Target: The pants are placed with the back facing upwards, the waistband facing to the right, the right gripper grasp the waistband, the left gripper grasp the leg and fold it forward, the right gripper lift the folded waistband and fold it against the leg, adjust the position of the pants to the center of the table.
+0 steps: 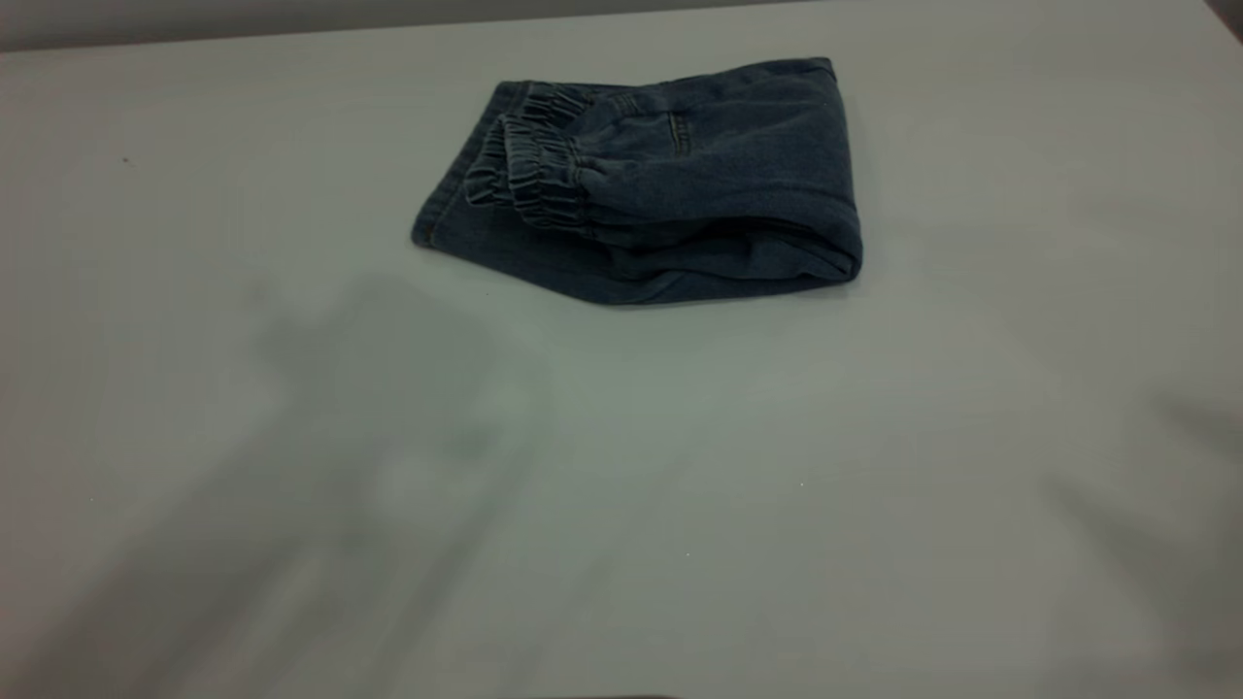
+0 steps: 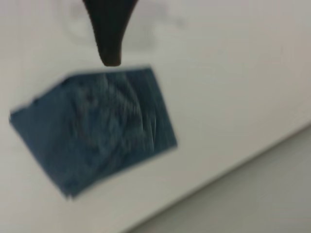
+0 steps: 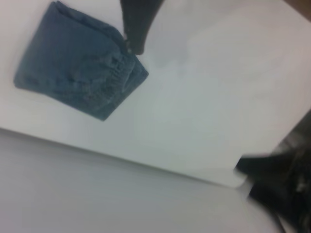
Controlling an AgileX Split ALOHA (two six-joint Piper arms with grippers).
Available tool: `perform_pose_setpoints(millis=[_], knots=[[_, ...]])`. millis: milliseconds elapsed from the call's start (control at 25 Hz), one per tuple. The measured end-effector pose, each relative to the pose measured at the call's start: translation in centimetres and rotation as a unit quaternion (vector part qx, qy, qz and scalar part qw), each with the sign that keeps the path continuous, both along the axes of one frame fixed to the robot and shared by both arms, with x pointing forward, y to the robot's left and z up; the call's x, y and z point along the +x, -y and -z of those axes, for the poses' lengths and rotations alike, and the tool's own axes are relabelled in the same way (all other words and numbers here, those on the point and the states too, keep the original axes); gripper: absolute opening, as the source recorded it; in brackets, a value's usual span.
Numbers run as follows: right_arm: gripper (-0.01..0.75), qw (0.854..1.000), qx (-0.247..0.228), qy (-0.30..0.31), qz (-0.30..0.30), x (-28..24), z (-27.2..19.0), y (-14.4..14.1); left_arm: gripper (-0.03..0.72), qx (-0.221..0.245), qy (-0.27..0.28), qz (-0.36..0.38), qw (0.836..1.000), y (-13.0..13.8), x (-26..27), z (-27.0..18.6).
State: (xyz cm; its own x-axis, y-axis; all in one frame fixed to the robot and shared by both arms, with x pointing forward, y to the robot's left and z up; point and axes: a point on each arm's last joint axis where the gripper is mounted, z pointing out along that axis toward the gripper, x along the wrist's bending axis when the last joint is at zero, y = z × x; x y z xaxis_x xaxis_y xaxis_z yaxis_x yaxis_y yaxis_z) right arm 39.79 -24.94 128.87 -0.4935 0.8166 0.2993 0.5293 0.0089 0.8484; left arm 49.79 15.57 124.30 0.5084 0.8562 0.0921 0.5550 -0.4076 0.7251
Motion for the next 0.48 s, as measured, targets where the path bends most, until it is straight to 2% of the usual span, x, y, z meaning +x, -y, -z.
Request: perform_pose_setpoints(millis=[200,480], knots=[[0.594,1.000,0.006,0.016,0.026,-4.5,0.0,0.1,0.504,0.003,-0.008,-0.001,1.000,-4.1,-7.0,1.4],[0.594,0.999,0.002,-0.002,0.036,-10.4,5.0,0.1,0.504,-0.037,0.031,-0.002,0.999,-9.9,-17.3,4.1]])
